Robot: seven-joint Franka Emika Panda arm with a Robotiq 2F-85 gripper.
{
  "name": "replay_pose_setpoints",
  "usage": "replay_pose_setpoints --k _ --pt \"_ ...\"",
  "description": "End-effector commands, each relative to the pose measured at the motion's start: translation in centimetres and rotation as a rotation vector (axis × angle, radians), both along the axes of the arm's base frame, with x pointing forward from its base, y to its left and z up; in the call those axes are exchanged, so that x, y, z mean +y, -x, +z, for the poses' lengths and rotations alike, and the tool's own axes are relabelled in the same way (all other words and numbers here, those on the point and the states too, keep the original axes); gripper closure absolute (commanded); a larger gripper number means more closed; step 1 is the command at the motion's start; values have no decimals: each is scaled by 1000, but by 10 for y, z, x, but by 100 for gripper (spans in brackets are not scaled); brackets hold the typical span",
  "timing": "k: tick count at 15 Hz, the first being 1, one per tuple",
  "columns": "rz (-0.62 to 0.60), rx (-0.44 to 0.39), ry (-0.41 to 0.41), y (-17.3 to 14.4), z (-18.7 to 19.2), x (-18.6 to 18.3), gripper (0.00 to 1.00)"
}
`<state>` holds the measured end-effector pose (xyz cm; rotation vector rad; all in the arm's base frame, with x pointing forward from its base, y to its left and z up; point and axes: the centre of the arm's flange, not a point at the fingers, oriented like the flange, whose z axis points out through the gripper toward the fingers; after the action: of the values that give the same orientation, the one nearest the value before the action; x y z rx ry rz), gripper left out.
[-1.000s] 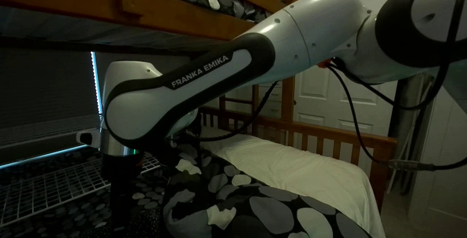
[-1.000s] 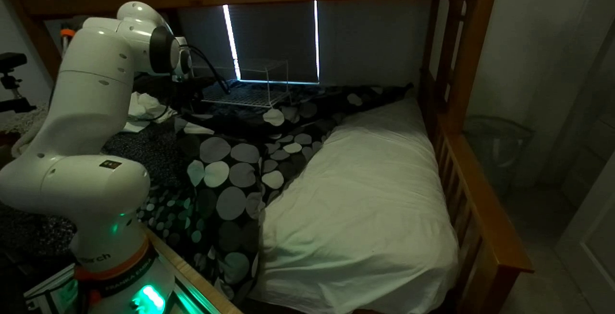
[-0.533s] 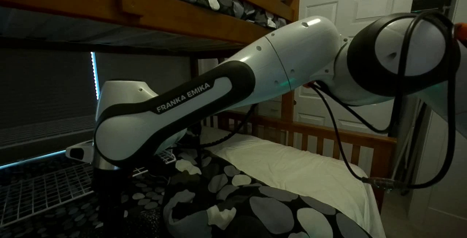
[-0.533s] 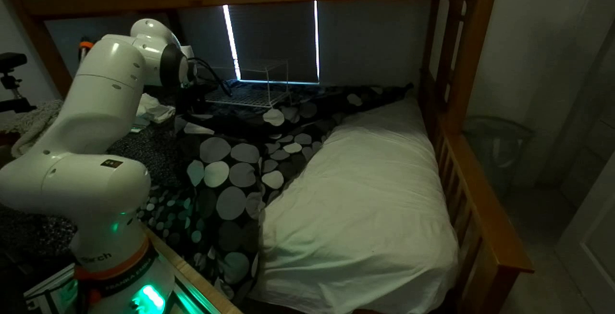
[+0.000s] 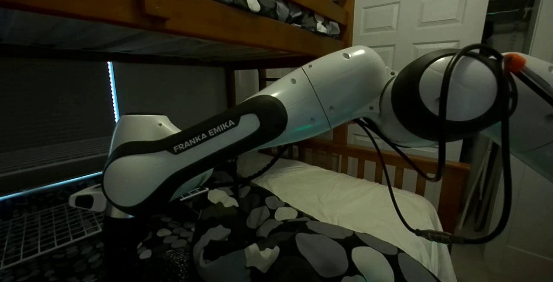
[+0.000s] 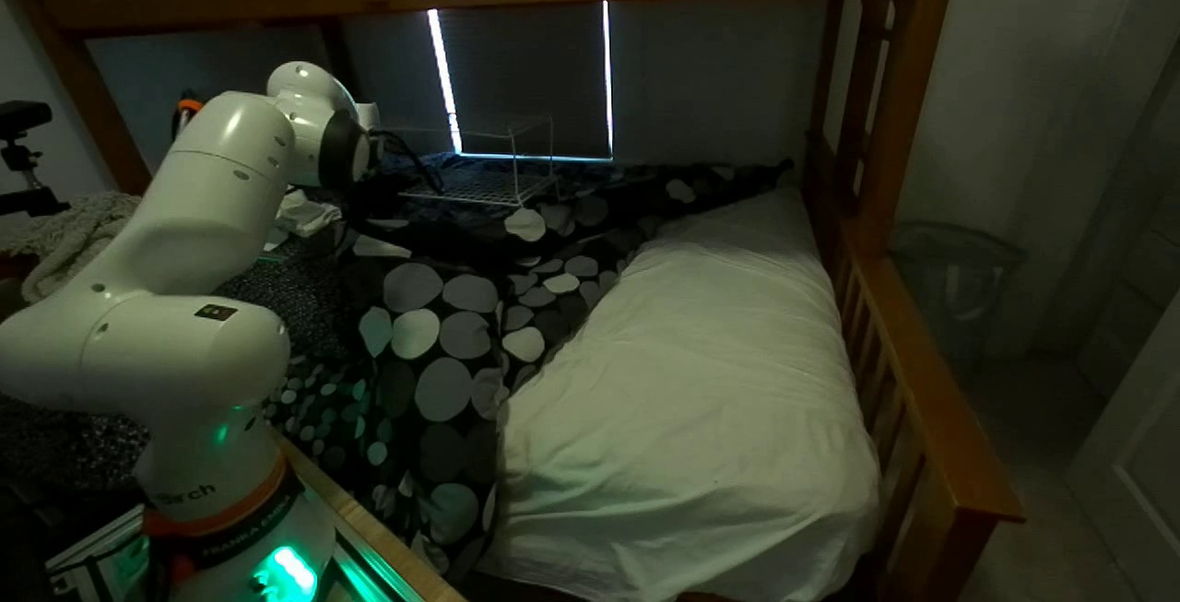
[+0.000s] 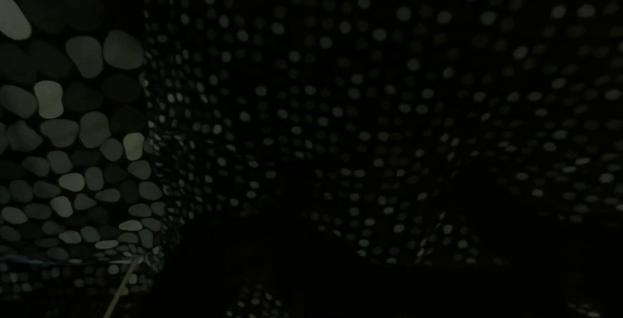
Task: Move the black pillow to the right
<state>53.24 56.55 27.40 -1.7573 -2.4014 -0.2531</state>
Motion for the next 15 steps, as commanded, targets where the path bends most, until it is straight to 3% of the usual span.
replay_pose_setpoints --k 1,8,12,15 --pt "12 64 -18 -9 -9 10 50" --pt "4 95 -19 -13 -8 9 99" --pt "-19 102 -12 -12 8 5 99" --pt "-54 75 -9 -2 54 -1 99"
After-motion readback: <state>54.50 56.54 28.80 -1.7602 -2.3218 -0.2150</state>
